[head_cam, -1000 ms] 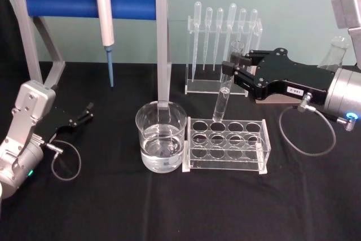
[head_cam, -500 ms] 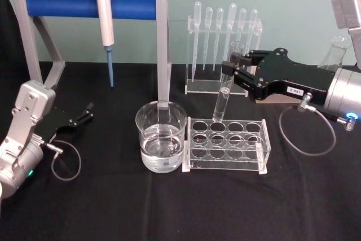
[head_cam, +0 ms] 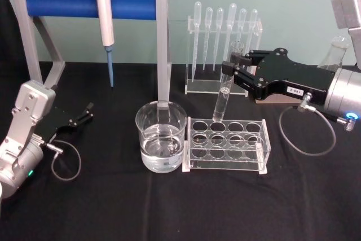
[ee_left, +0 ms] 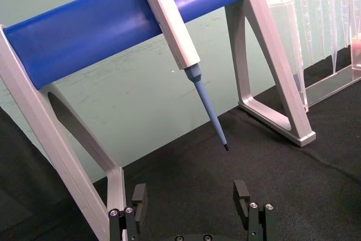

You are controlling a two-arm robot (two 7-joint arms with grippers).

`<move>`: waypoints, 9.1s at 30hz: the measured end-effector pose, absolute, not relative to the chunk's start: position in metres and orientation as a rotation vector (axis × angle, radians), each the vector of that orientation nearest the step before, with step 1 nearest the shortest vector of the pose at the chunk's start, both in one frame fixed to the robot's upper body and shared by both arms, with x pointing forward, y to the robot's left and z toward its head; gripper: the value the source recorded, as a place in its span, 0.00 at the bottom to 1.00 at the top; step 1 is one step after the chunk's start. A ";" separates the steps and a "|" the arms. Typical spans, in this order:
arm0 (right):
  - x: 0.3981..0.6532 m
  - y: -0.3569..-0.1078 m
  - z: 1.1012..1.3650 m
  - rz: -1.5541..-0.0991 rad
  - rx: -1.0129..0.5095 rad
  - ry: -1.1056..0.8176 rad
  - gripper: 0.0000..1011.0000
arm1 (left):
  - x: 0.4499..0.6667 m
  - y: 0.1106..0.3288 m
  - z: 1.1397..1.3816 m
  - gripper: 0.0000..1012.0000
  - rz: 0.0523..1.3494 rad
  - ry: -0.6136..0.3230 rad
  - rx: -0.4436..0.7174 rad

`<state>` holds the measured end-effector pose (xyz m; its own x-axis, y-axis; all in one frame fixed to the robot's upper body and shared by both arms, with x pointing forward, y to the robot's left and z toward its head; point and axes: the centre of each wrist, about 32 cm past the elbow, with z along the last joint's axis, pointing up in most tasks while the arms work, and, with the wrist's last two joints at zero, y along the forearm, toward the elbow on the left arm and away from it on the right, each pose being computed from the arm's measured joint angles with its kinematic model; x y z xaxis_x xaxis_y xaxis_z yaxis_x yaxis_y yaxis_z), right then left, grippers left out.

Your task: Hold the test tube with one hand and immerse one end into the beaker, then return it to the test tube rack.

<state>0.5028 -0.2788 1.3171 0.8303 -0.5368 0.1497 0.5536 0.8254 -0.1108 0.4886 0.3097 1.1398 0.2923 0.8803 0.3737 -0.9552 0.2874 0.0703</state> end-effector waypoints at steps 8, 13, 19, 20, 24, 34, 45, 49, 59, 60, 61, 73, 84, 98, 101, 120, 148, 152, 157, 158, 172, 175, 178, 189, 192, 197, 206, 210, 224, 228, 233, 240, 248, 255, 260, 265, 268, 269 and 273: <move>0.503 -0.279 1.317 -0.581 -0.152 -0.114 0.24 | 0.489 0.310 1.140 0.99 1.248 -0.285 0.304; 0.503 -0.279 1.317 -0.581 -0.152 -0.114 0.24 | 0.489 0.310 1.140 0.99 1.248 -0.285 0.304; 0.503 -0.279 1.317 -0.581 -0.152 -0.114 0.24 | 0.489 0.310 1.140 0.99 1.248 -0.285 0.304; 0.503 -0.279 1.317 -0.581 -0.152 -0.114 0.24 | 0.489 0.310 1.140 0.99 1.248 -0.285 0.304; 0.503 -0.279 1.317 -0.581 -0.152 -0.114 0.24 | 0.489 0.310 1.140 0.99 1.248 -0.285 0.304; 0.503 -0.279 1.317 -0.581 -0.152 -0.114 0.24 | 0.489 0.310 1.140 0.99 1.248 -0.285 0.304; 0.503 -0.279 1.317 -0.581 -0.152 -0.114 0.24 | 0.489 0.310 1.140 0.99 1.248 -0.285 0.304; 0.503 -0.279 1.317 -0.581 -0.152 -0.114 0.24 | 0.489 0.310 1.140 0.99 1.248 -0.285 0.304; 0.503 -0.279 1.317 -0.581 -0.152 -0.114 0.24 | 0.489 0.310 1.140 0.99 1.248 -0.285 0.304; 0.503 -0.279 1.317 -0.581 -0.152 -0.114 0.24 | 0.489 0.310 1.140 0.99 1.248 -0.285 0.304; 0.503 -0.279 1.317 -0.581 -0.152 -0.114 0.24 | 0.489 0.310 1.140 0.99 1.248 -0.285 0.304; 0.503 -0.279 1.317 -0.581 -0.152 -0.114 0.24 | 0.489 0.310 1.140 0.99 1.248 -0.285 0.304; 0.503 -0.279 1.317 -0.581 -0.152 -0.114 0.24 | 0.489 0.310 1.140 0.99 1.248 -0.285 0.304; 0.504 -0.275 1.321 -0.571 -0.150 -0.128 0.24 | 0.489 0.310 1.140 0.99 1.248 -0.285 0.304; 0.505 -0.272 1.325 -0.564 -0.146 -0.136 0.24 | 0.489 0.310 1.140 0.99 1.248 -0.285 0.304; 0.523 -0.212 1.336 -0.452 -0.112 -0.151 0.24 | 0.489 0.310 1.140 0.99 1.248 -0.285 0.304; 0.533 -0.187 1.269 -0.504 -0.138 -0.134 0.24 | 0.489 0.310 1.140 0.99 1.248 -0.285 0.304; 0.531 -0.186 1.258 -0.508 -0.140 -0.120 0.24 | 0.489 0.310 1.140 0.99 1.248 -0.285 0.304; 0.527 -0.185 1.247 -0.514 -0.142 -0.104 0.24 | 0.489 0.310 1.140 0.99 1.248 -0.285 0.304; 0.527 -0.185 1.246 -0.515 -0.143 -0.102 0.24 | 0.489 0.310 1.140 0.99 1.248 -0.285 0.304; 0.522 -0.188 1.228 -0.536 -0.163 -0.071 0.24 | 0.489 0.310 1.140 0.99 1.248 -0.285 0.304; 0.522 -0.189 1.226 -0.540 -0.165 -0.068 0.24 | 0.489 0.310 1.140 0.99 1.248 -0.285 0.304; 0.522 -0.189 1.225 -0.543 -0.167 -0.067 0.24 | 0.489 0.310 1.140 0.99 1.248 -0.285 0.304; 0.521 -0.189 1.222 -0.547 -0.179 -0.070 0.24 | 0.489 0.310 1.140 0.99 1.248 -0.285 0.304; 0.521 -0.189 1.222 -0.548 -0.179 -0.071 0.24 | 0.489 0.310 1.140 0.99 1.248 -0.285 0.304; 0.521 -0.189 1.222 -0.547 -0.179 -0.072 0.24 | 0.489 0.310 1.140 0.99 1.248 -0.285 0.304; 0.521 -0.189 1.222 -0.546 -0.178 -0.071 0.24 | 0.489 0.310 1.140 0.99 1.248 -0.285 0.304; 0.521 -0.189 1.222 -0.545 -0.178 -0.071 0.24 | 0.489 0.310 1.140 0.99 1.248 -0.285 0.305; 0.521 -0.189 1.223 -0.544 -0.178 -0.071 0.24 | 0.489 0.310 1.140 0.99 1.248 -0.285 0.304; 0.521 -0.189 1.223 -0.544 -0.178 -0.071 0.24 | 0.489 0.310 1.140 0.99 1.248 -0.285 0.304; 0.521 -0.189 1.223 -0.544 -0.178 -0.071 0.24 | 0.489 0.310 1.140 0.99 1.248 -0.285 0.304; 0.521 -0.189 1.223 -0.544 -0.178 -0.071 0.24 | 0.489 0.310 1.140 0.99 1.248 -0.285 0.304; 0.521 -0.189 1.223 -0.544 -0.178 -0.071 0.24 | 0.489 0.310 1.140 0.99 1.248 -0.285 0.304; 0.521 -0.189 1.223 -0.544 -0.178 -0.071 0.24 | 0.489 0.310 1.140 0.99 1.248 -0.285 0.304; 0.521 -0.189 1.223 -0.544 -0.178 -0.071 0.24 | 0.489 0.310 1.140 0.99 1.248 -0.285 0.304; 0.521 -0.189 1.223 -0.544 -0.178 -0.071 0.24 | 0.489 0.310 1.140 0.99 1.248 -0.285 0.304; 0.521 -0.189 1.223 -0.544 -0.178 -0.071 0.24 | 0.489 0.310 1.140 0.99 1.248 -0.285 0.304; 0.521 -0.189 1.223 -0.544 -0.178 -0.071 0.24 | 0.489 0.310 1.140 0.99 1.248 -0.285 0.304; 0.521 -0.189 1.223 -0.544 -0.178 -0.071 0.24 | 0.489 0.310 1.140 0.99 1.248 -0.285 0.304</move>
<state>0.5210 -0.1889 1.2225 0.8534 -0.5086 0.1142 0.5209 0.8405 -0.1493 0.4886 0.3097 1.1398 0.2923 0.8803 0.3737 -0.9552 0.2874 0.0703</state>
